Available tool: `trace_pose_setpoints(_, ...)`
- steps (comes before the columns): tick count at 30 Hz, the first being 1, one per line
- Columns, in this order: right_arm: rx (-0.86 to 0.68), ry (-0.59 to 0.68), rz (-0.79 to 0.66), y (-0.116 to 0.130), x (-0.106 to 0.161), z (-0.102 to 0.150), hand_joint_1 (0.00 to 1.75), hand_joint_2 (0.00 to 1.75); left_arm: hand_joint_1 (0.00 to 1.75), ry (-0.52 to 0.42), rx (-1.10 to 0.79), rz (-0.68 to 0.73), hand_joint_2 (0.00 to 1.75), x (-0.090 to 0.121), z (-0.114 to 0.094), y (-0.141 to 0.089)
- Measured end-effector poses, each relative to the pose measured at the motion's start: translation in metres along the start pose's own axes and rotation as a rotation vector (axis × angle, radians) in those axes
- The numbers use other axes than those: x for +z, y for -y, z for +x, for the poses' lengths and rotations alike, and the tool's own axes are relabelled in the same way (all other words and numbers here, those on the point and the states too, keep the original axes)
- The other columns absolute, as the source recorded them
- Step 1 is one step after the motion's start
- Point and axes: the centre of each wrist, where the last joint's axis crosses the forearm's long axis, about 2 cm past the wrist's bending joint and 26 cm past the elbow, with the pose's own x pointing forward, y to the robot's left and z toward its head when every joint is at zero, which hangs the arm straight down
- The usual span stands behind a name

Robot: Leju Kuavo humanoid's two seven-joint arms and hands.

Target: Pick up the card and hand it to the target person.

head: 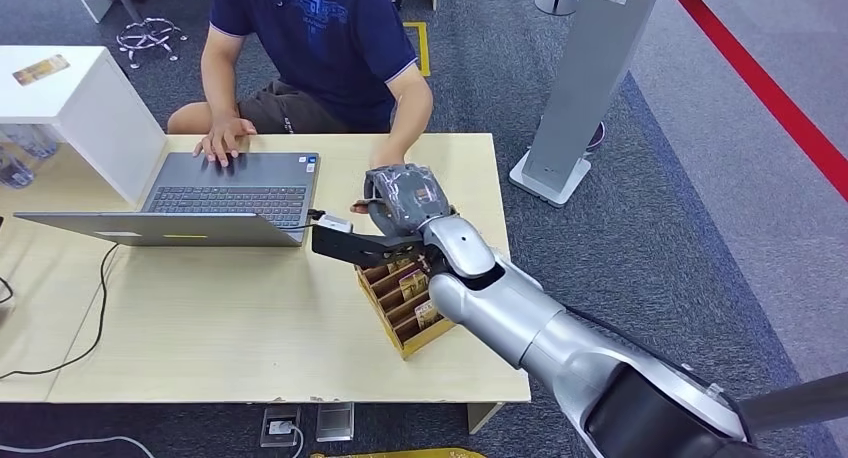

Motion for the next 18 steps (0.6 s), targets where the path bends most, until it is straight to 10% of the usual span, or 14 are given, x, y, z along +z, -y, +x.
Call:
trace_pose_setpoints(1, 0.004, -0.003, 0.009, -0.002, -0.001, 0.002, 0.00, 1.75, 0.00, -0.001, 0.001, 0.000, 0.00, 0.000, 0.000, 0.000)
trace_pose_setpoints(18, -0.020, -0.009, -0.067, 0.004, -0.006, 0.008, 0.00, 1.75, 0.00, 0.001, 0.025, -0.008, 0.00, 0.000, -0.002, -0.001)
